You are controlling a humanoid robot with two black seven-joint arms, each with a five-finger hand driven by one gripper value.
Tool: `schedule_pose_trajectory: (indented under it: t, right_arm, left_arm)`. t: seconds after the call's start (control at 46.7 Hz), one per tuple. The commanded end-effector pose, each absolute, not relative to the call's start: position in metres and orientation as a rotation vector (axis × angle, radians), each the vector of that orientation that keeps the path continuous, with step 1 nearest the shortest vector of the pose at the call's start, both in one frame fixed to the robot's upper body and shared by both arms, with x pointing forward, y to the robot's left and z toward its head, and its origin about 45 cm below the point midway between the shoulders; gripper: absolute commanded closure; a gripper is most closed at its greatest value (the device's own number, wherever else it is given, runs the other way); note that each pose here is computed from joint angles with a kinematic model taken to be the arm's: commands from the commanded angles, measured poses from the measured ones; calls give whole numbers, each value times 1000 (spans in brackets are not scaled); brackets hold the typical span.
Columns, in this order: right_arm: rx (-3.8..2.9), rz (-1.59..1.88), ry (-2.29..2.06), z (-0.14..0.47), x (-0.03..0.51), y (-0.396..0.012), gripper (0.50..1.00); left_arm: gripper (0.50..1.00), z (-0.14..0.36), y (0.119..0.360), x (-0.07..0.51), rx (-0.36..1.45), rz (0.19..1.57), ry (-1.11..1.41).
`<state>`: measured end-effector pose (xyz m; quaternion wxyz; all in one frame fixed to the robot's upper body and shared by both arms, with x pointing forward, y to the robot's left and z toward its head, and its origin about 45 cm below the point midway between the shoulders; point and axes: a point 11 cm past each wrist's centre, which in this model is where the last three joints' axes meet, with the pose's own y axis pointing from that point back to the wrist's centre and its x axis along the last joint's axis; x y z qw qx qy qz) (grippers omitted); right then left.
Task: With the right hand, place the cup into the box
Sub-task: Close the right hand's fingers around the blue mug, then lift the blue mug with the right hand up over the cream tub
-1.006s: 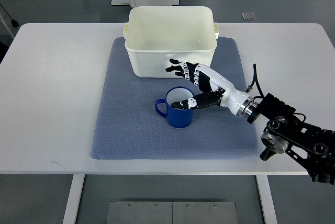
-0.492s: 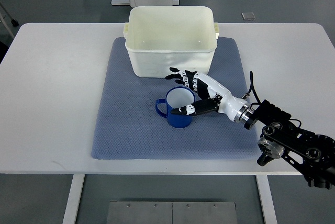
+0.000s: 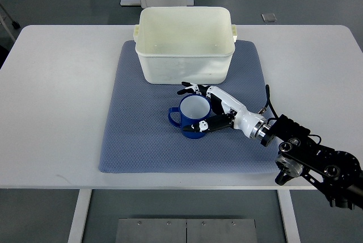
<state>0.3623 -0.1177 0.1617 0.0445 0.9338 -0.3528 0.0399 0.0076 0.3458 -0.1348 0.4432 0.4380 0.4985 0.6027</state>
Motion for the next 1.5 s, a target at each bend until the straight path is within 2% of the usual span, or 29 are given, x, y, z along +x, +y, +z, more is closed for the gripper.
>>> schedule_pose_trajectory:
  t: [0.0, 0.556, 0.621, 0.685, 0.728, 0.77, 0.813, 0.835, 1.477]
  right_arm:
    - [2844, 119, -1084, 160, 363, -119, 500]
    - [2810, 96, -1110, 148, 366, -122, 500]
    - [2811, 93, -1106, 147, 365, -121, 523]
    - [2815, 93, -1101, 145, 363, -121, 603]
    - [2827, 98, -1103, 146, 362, -121, 686]
    - [2840, 107, -1106, 148, 362, -120, 813]
    - [2848, 113, -1108, 148, 362, -121, 979]
    - [2849, 114, -1109, 148, 362, -121, 1000]
    - [2909, 191, -1132, 168, 370, -124, 1000]
  left_arm:
    - [500, -135, 346, 8, 1086, 1495, 1236]
    - [500, -135, 346, 8, 1086, 1495, 1236]
    - [500, -135, 346, 8, 1086, 1495, 1236]
    - [500, -135, 346, 8, 1086, 1495, 1236]
    - [500, -135, 346, 8, 1086, 1495, 1236]
    - [500, -135, 346, 8, 1086, 1495, 1236]
    - [500, -135, 346, 7, 1087, 1494, 1237]
    - [500, -135, 346, 8, 1086, 1495, 1236]
    - [500, -135, 346, 8, 1086, 1495, 1236]
